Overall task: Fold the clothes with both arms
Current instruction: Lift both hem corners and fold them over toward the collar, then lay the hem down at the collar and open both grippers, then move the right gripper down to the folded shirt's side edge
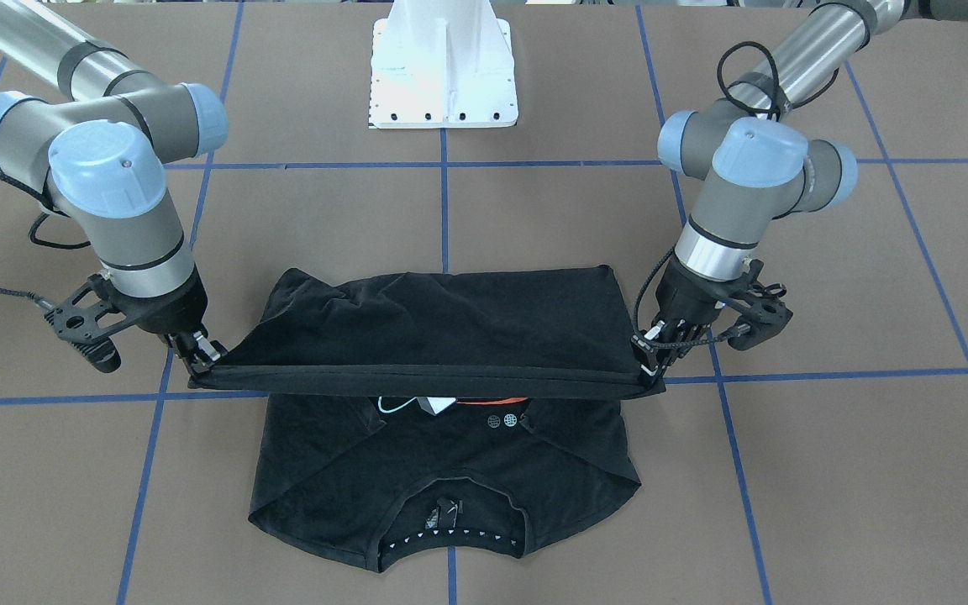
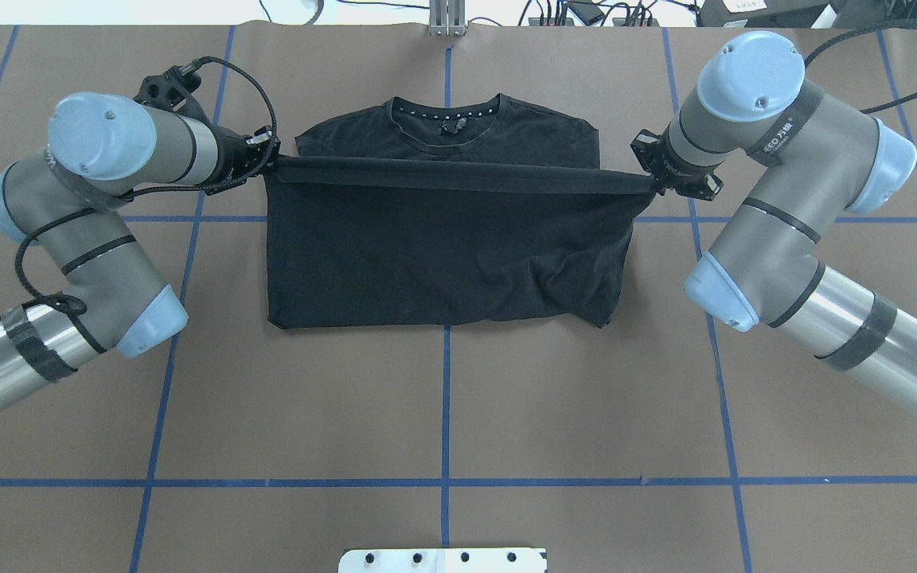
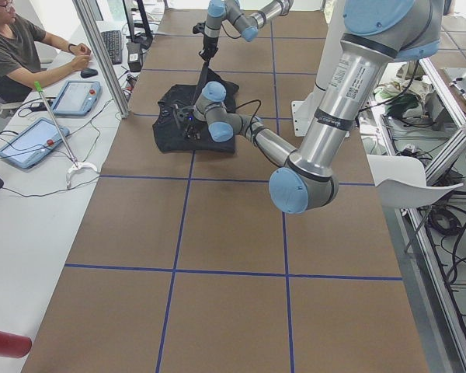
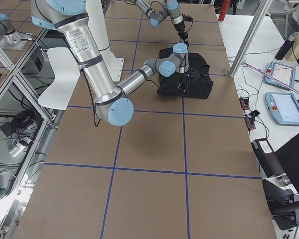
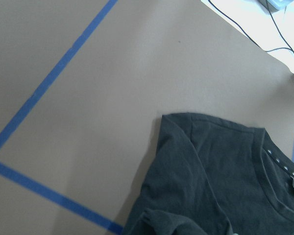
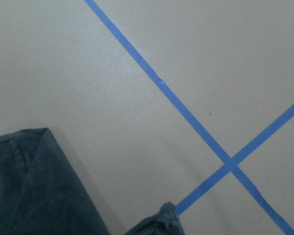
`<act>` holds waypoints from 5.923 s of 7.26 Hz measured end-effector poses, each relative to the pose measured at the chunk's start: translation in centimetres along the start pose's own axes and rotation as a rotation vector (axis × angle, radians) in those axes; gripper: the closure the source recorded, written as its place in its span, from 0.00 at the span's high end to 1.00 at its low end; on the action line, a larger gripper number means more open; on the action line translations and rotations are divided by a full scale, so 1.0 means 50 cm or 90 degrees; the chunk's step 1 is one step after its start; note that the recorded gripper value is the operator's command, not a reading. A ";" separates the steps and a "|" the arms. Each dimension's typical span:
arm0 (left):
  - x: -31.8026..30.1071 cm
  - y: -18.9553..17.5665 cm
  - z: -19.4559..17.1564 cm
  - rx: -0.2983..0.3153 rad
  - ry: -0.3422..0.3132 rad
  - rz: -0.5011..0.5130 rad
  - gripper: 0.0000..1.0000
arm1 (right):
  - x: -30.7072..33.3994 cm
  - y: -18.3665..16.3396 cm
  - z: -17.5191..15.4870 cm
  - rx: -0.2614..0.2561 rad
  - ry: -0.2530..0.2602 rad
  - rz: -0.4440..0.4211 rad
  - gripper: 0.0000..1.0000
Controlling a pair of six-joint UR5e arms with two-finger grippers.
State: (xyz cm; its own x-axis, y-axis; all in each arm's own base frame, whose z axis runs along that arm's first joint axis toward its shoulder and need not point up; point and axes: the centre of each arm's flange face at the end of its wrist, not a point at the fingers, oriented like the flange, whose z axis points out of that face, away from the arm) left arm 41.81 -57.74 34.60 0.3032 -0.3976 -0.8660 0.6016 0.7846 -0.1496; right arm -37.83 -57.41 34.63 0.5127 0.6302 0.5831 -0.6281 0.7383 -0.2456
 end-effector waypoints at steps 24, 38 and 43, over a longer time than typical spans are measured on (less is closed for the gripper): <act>-0.020 -0.228 0.114 0.076 0.006 -0.019 0.40 | -0.407 -0.124 0.124 0.087 -0.008 0.018 0.69; 0.009 -0.229 0.065 0.082 0.042 -0.012 0.51 | -0.009 0.284 0.115 0.039 -0.134 0.070 0.52; 0.010 -0.229 0.064 0.082 0.042 -0.016 0.51 | -0.012 0.307 0.104 0.034 -0.143 0.083 0.00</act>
State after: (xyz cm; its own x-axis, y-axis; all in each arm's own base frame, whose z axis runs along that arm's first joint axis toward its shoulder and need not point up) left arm 37.43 -68.44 37.42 0.2406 -0.3804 -0.8929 0.6999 0.7055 -0.1120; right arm -50.83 -47.68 34.55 0.2862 0.6460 0.7076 -0.7138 0.6364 -0.2923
